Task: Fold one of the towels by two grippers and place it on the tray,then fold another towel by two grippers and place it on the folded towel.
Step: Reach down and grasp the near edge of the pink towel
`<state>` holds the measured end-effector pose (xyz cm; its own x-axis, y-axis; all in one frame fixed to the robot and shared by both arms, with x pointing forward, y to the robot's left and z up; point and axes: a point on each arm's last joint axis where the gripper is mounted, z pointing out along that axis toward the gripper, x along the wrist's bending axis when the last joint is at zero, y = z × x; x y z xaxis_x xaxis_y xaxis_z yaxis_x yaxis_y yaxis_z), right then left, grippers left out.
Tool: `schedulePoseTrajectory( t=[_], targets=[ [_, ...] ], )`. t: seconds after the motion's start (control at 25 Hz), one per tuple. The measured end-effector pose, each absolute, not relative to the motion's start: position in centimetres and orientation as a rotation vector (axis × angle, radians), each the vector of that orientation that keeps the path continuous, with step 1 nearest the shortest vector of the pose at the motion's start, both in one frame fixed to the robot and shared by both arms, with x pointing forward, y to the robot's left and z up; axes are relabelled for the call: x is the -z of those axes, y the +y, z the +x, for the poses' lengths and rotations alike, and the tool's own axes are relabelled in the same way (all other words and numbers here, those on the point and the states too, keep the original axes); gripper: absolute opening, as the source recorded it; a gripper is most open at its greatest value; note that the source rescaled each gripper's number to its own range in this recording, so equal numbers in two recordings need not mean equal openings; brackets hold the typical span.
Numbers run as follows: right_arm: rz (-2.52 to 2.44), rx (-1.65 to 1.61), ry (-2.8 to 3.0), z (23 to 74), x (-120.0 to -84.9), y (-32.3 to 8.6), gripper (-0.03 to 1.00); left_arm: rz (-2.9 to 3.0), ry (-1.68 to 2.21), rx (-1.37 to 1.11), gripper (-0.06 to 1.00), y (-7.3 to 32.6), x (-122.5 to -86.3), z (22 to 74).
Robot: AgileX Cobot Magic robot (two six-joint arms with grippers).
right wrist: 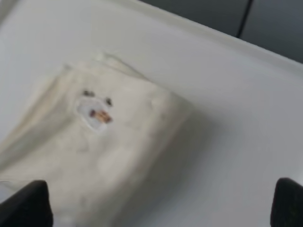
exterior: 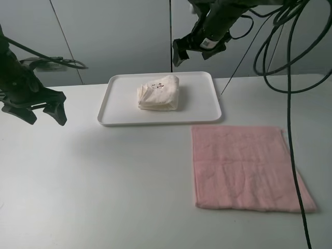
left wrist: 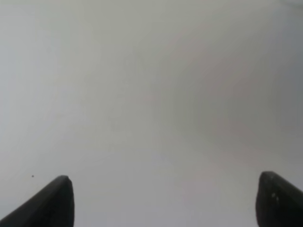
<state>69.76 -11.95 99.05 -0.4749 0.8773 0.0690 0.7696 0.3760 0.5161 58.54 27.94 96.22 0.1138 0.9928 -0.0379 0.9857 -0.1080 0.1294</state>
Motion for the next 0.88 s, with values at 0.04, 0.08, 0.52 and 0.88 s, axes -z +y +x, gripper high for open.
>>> schedulePoseTrajectory(
  t=[0.04,0.08,0.52,0.88],
  targets=[
    [1.44,-0.65,2.437,69.5,-99.6,-12.6,1.0,2.257,2.004,-0.089,1.0,27.9,-96.2,58.5],
    [1.422,-0.591,2.45,69.1,-100.2,-13.2,1.0,2.262,1.998,-0.089,1.0,27.9,-96.2,58.5],
    [1.42,-0.403,2.486,64.0,-102.5,-16.2,1.0,2.307,1.899,0.001,1.0,26.9,-96.2,58.3],
    [1.443,-0.384,2.427,55.3,-104.1,-19.5,1.0,2.542,1.47,0.014,1.0,17.2,-96.3,56.4]
  ],
)
